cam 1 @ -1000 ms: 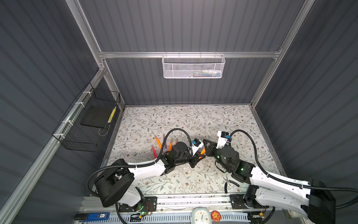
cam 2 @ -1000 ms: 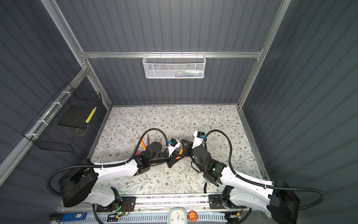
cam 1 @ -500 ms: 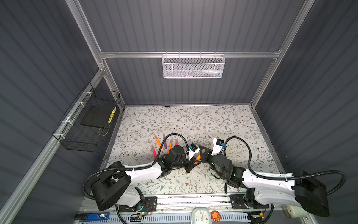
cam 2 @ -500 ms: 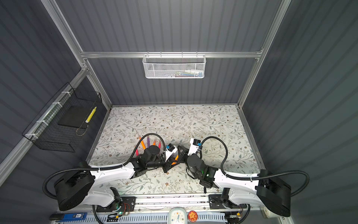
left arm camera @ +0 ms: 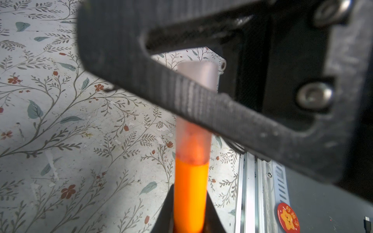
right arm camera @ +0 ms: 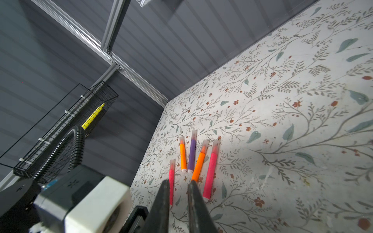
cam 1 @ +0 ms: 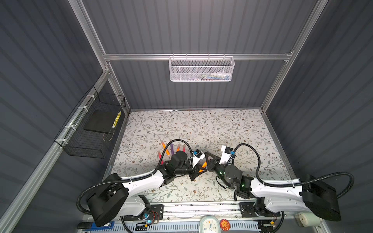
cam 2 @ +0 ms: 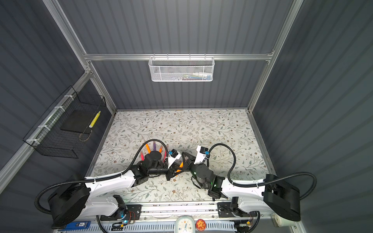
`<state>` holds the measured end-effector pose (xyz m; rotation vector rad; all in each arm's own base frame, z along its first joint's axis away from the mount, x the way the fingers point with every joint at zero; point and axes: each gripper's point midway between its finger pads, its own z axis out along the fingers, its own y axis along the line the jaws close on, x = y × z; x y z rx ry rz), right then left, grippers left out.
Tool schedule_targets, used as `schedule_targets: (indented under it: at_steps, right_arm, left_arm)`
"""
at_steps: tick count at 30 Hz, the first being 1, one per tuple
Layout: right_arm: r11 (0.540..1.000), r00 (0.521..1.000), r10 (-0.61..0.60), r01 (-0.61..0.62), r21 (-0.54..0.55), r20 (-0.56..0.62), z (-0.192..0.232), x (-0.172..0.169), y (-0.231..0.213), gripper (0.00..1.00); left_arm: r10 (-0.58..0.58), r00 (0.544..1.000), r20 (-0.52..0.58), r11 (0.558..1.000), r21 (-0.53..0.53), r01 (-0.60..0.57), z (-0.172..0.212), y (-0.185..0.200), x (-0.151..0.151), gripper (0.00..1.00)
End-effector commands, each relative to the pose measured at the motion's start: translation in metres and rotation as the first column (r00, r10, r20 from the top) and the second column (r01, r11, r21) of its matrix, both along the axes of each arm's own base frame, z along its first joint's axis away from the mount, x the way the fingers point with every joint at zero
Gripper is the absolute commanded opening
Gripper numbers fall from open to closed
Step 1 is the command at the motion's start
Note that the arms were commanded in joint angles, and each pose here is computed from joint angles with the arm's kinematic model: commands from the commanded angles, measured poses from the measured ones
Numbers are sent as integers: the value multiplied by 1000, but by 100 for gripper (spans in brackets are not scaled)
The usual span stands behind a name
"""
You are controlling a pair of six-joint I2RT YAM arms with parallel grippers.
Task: Insert the pens into the pen caps
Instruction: 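Open the right gripper and draw it back from the capped orange marker, then lay the capped orange marker beside the other markers with the left gripper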
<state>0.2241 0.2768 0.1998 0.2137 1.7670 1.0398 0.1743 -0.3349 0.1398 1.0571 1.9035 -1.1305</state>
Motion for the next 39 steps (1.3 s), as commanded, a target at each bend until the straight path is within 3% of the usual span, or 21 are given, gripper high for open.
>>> schedule_targets:
  at_steps: [1,3,5,10,12,17,21,23,26,31,35,39]
  right_arm:
    - [982,979,148,-162,-94,-138,-27,-43,9,12]
    - [992,988,41,-58,-116,-147,-24,-36,-20,51]
    - [991,985,-62,42,-125,-163,-20,-31,-50,77]
    - [966,955,-230,200,-166,-190,-22,-29,-111,93]
    - [952,943,-281,251,-175,-178,-14,-28,-132,98]
    - [894,929,-370,357,-270,3,46,-17,-164,99]
    - [786,855,-514,502,-360,71,83,2,-199,99]
    - [732,828,-551,540,-415,104,89,18,-204,99]
    - [647,808,-570,554,-524,150,82,53,-202,99]
    - [468,750,-614,595,-653,243,40,102,-221,99]
    - [302,676,-647,653,-694,354,21,113,-249,99]
    - [211,634,-689,640,-739,352,-4,115,-282,99]
  left_arm:
    - [399,907,133,912,-163,-377,72,14,98,0]
    - [447,889,101,895,-59,-443,44,19,108,0]
    - [506,858,89,854,85,-513,5,31,117,0]
    - [550,829,103,767,332,-550,-60,42,131,0]
    - [586,802,116,703,419,-574,-75,48,139,0]
    - [625,775,97,626,530,-572,-99,57,139,0]
    - [642,755,134,552,602,-577,-107,66,143,0]
    - [640,755,141,536,623,-570,-110,67,144,0]
    - [621,773,131,544,637,-545,-114,64,143,0]
    - [588,804,88,581,646,-495,-121,55,138,21]
    - [556,828,70,614,637,-466,-119,47,136,34]
    - [546,833,83,654,580,-486,-99,46,136,52]
